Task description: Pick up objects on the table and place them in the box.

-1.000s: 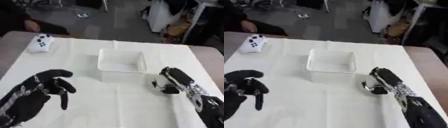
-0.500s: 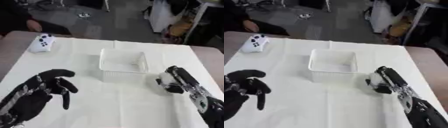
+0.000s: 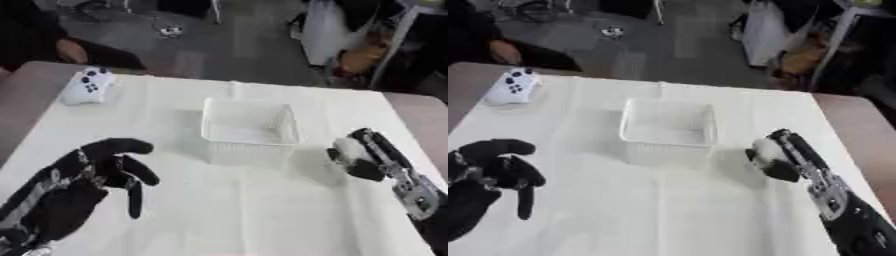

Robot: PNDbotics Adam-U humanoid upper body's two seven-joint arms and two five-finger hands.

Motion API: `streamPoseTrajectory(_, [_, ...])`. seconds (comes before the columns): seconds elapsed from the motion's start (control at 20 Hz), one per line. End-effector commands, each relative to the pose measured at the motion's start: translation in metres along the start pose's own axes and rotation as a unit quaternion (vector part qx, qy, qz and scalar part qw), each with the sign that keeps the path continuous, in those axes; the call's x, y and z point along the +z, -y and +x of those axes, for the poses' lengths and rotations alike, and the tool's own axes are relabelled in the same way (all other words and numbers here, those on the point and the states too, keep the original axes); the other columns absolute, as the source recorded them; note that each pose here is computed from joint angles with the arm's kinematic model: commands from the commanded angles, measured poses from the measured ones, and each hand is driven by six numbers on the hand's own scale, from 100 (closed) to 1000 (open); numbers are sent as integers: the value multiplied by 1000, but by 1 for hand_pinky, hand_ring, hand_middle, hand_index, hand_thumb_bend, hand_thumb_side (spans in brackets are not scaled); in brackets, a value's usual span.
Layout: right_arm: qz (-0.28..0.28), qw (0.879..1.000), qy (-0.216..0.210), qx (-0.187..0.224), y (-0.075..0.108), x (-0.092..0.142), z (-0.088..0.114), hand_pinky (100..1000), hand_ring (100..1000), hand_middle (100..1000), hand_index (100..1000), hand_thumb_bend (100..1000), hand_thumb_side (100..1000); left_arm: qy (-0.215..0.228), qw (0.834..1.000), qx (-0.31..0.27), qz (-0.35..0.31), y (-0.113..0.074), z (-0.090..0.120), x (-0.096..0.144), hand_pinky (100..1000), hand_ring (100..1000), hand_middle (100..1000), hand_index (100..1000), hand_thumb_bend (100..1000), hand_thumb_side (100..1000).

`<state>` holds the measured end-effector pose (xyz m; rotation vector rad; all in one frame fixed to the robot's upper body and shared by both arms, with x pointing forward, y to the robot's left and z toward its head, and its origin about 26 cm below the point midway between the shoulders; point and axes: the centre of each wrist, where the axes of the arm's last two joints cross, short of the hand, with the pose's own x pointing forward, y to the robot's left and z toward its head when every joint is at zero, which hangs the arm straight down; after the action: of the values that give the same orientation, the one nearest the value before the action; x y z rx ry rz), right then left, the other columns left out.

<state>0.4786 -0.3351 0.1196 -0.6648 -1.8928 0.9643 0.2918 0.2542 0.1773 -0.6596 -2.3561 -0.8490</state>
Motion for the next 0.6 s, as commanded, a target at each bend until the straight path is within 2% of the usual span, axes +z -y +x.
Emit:
streamPoseTrajectory(0.05, [-23, 999, 14, 27, 37, -12, 6, 100, 100, 216, 402, 327, 517, 8, 1000, -8, -10, -2, 6, -5, 358, 718, 855, 926, 498, 947])
streamPoseTrajectory(0.3, [-41, 998, 34, 38, 56, -26, 18, 100, 100, 219, 392, 332, 521, 9, 1000, -9, -11, -3, 7, -6, 359, 718, 855, 926, 498, 945])
streamPoseTrajectory(0.6, [-51, 996, 60, 33, 64, -40, 33, 100, 100, 220, 392, 340, 523, 15, 1000, -10, -12, -5, 8, -9, 362, 719, 855, 925, 501, 937])
